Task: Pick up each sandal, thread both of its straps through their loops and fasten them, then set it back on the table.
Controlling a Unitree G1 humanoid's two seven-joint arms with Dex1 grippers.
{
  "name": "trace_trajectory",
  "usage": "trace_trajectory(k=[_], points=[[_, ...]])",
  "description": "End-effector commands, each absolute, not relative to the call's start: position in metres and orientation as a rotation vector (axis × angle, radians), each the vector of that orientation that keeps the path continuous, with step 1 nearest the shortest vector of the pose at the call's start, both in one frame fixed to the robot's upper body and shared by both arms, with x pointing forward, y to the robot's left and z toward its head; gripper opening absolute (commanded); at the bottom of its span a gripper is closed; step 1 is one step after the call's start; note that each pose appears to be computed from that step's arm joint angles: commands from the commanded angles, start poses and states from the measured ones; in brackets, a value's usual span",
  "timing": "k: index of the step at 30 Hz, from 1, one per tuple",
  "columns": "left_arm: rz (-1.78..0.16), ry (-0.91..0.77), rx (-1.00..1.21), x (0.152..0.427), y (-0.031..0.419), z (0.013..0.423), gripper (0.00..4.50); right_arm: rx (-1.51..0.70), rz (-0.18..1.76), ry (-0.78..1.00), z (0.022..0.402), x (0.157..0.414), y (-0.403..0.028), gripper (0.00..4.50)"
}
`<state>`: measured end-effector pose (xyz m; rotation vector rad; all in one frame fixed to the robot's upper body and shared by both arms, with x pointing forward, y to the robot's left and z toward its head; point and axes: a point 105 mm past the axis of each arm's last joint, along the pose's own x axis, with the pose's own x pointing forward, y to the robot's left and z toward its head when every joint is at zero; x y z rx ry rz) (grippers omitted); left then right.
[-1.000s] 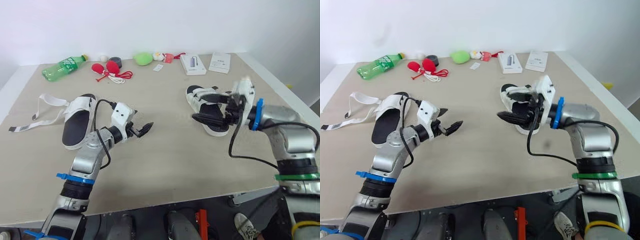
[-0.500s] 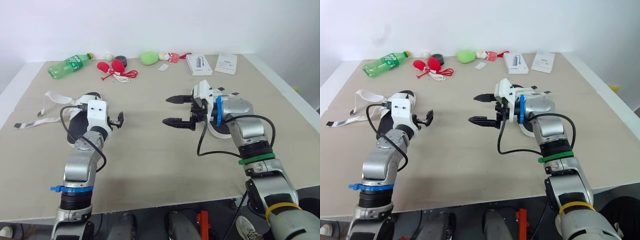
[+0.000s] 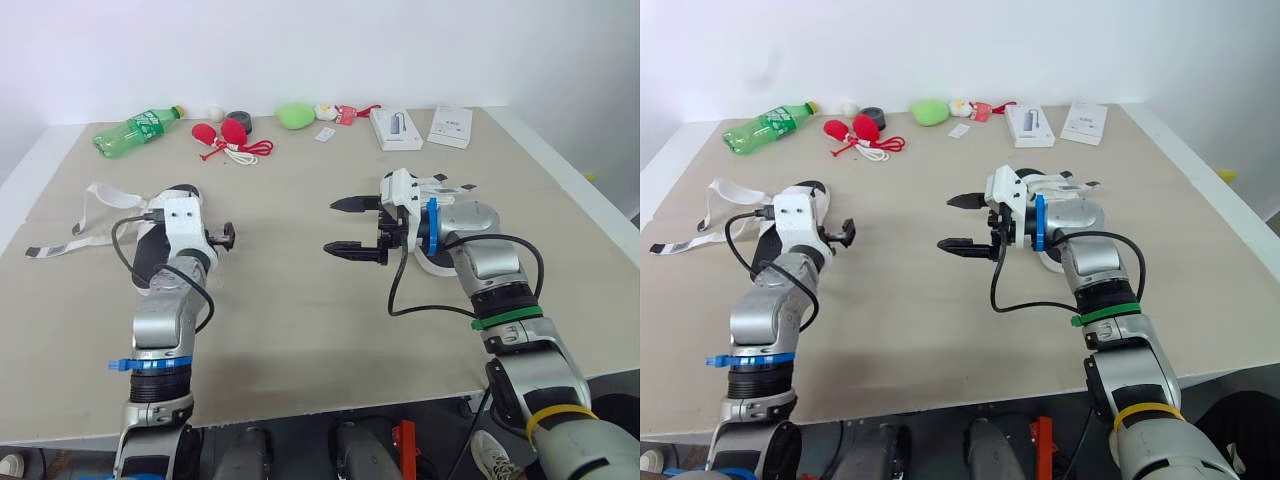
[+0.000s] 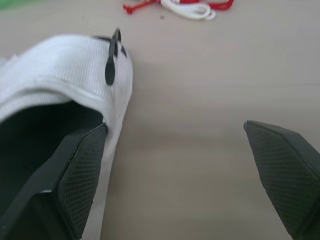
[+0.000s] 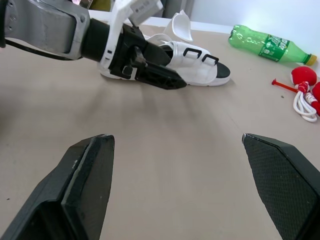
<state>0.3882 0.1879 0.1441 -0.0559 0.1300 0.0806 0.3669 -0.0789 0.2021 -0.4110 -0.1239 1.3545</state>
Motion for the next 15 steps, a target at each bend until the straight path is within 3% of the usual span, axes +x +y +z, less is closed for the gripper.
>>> trace_trajectory(k=[1,13,15], points=[[0.113,0.106,-0.067,0.396,0.199,0.152,4.5,-0.365,1.354,-0.19,0.221,0.365,-0.076,4.39],[0.047,0.11,-0.03,0.419,0.204,0.15,4.5,-0.393,1.324,-0.185,0.22,0.366,-0.076,4.39],[0.02,0.099,-0.042,0.42,0.203,0.152,3.98,-0.398,1.322,-0.184,0.22,0.366,-0.076,4.5]])
